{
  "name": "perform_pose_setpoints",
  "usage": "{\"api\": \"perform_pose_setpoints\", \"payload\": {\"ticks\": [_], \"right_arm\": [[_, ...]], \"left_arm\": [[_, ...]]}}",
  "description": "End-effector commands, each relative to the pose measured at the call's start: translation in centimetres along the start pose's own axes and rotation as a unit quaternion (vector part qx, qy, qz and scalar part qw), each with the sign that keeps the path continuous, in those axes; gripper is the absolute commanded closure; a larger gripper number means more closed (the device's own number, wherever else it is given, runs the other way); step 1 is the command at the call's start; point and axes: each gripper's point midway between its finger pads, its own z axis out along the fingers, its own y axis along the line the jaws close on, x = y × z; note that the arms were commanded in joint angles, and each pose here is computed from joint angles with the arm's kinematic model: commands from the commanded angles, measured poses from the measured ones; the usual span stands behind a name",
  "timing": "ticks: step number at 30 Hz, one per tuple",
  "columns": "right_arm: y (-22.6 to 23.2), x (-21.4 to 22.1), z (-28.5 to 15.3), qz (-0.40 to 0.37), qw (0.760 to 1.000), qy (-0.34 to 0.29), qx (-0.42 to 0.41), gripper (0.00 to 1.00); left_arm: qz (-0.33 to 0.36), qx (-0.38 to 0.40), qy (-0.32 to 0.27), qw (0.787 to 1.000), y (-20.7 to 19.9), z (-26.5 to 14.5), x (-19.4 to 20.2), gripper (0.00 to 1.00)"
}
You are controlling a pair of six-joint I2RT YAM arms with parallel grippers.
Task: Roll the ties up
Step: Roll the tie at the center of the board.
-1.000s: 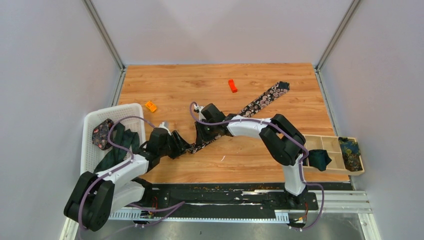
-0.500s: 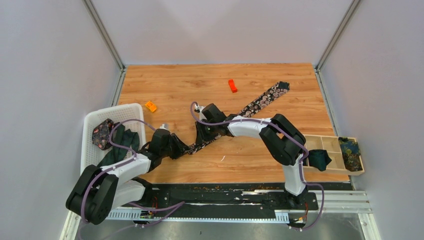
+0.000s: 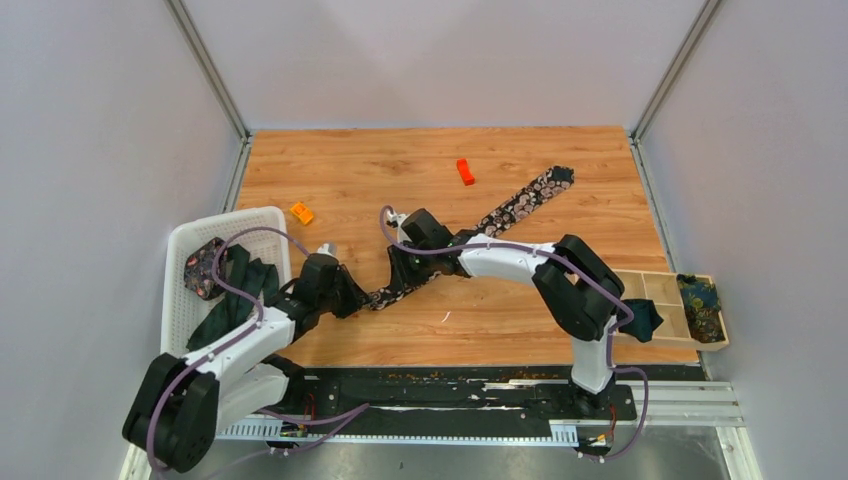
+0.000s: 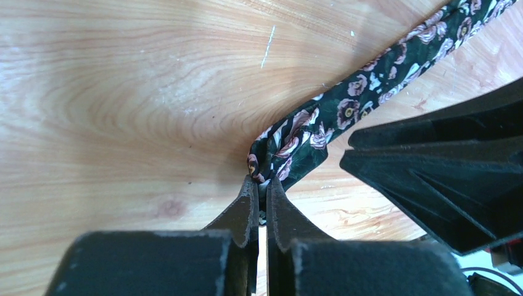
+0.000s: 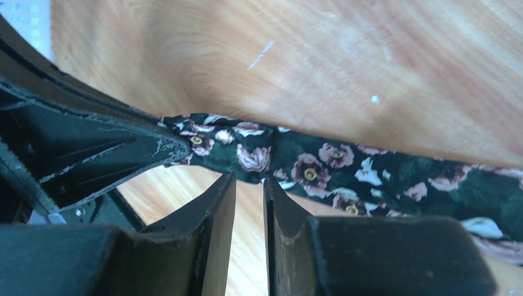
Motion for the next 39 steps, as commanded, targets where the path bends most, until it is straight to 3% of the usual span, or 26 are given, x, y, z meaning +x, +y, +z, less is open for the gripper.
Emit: {"api": "perform_pose_setpoints", "payload": {"ticks": [1, 8, 19, 39], "right_arm": [[4.3, -2.5, -2.7, -0.026, 0.999, -0.042, -0.018, 0.75], [6.1, -1.6, -1.0, -0.032, 0.999, -0.03, -0.022, 0.78], [5.0, -0.2, 2.6, -0.023, 1.0, -0.008, -0.002, 0.83], [7.6, 1.3, 3.7, -0.034, 0.999, 0.009, -0.035, 0.85]], "left_arm": [[0.039, -0.031, -0.012, 0.999, 0.9, -2.0, -0.5, 1.0], [0.046, -0.041, -0.019, 0.998, 1.2, -3.8, -0.6, 1.0], [0.05, -0.026, -0.008, 0.998, 0.6, -4.7, -0.1, 1.0], [0.053, 0.005, -0.009, 0.999, -2.3, -6.3, -1.2, 1.0]]}}
